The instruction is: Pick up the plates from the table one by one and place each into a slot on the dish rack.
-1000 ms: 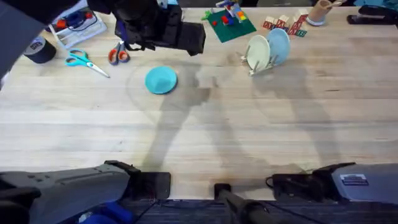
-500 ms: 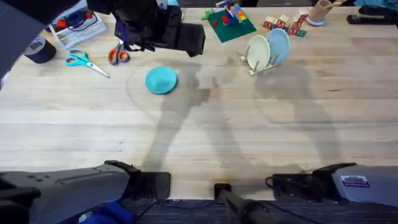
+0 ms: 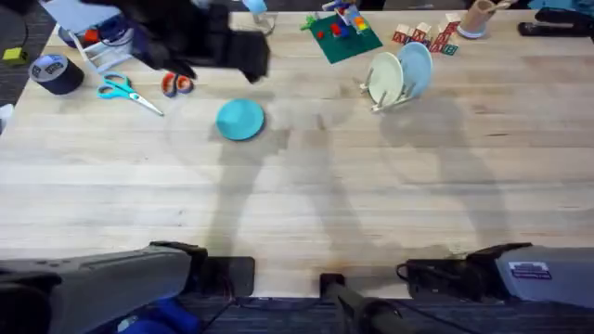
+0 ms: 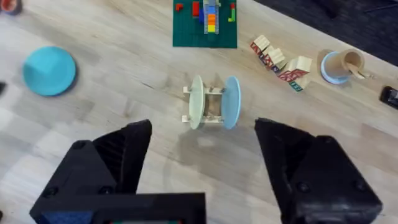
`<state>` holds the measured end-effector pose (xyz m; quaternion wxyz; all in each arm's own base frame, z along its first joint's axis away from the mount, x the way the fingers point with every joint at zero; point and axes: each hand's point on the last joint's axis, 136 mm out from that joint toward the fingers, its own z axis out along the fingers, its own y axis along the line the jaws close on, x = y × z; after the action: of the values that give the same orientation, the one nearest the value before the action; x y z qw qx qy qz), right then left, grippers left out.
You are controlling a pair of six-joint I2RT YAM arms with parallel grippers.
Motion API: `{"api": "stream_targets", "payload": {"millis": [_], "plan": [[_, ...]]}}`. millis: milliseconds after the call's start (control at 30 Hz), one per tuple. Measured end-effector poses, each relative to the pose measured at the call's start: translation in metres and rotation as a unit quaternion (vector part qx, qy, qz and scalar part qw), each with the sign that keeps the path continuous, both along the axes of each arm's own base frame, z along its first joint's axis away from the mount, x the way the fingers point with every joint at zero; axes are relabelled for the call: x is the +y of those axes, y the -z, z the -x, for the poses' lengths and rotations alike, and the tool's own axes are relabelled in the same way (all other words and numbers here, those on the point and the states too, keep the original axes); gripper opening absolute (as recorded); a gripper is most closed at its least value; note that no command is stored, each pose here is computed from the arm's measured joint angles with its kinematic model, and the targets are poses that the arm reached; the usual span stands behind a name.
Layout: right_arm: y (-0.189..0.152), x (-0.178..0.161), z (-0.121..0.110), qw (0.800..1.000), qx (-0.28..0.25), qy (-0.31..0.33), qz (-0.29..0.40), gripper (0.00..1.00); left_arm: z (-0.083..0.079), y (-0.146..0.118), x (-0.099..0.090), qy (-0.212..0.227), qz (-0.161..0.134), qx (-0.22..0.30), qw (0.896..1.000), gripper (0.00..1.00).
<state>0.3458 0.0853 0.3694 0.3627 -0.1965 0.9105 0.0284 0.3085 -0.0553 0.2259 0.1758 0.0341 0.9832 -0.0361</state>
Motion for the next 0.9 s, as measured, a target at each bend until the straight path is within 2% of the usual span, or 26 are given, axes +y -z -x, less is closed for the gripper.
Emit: {"api": "stream_targets", "payload": {"millis": [100, 200, 400, 533, 700, 733, 800, 900], "plan": [[0.000, 0.000, 0.000, 1.000, 0.000, 0.000, 0.000, 0.996, -0.010, -0.013, 0.024, -0.022, 0.007, -0.023, 0.999, 0.983], [0.000, 0.000, 0.000, 1.000, 0.000, 0.000, 0.000, 0.996, -0.016, -0.023, 0.049, -0.031, 0.031, -0.043, 0.998, 0.983], [0.000, 0.000, 0.000, 1.000, 0.000, 0.000, 0.000, 0.996, -0.010, -0.026, 0.089, -0.037, 0.059, -0.053, 0.996, 0.983], [0.001, 0.000, 0.001, 1.000, 0.002, 0.000, 0.000, 0.996, -0.008, -0.030, 0.103, -0.035, 0.078, -0.067, 0.994, 0.984], [0.004, -0.001, 0.005, 1.000, 0.013, 0.000, 0.003, 0.996, -0.006, -0.031, 0.105, -0.027, 0.090, -0.071, 0.993, 0.979], [0.005, -0.001, 0.006, 1.000, 0.015, 0.000, 0.003, 0.996, -0.006, -0.032, 0.103, -0.024, 0.094, -0.073, 0.993, 0.954], [0.005, -0.001, 0.006, 1.000, 0.016, 0.000, 0.004, 0.996, -0.007, -0.033, 0.100, -0.017, 0.104, -0.076, 0.992, 0.785], [0.005, -0.001, 0.006, 1.000, 0.016, 0.000, 0.004, 0.996, -0.008, -0.036, 0.095, -0.009, 0.116, -0.082, 0.990, 0.338]]}}
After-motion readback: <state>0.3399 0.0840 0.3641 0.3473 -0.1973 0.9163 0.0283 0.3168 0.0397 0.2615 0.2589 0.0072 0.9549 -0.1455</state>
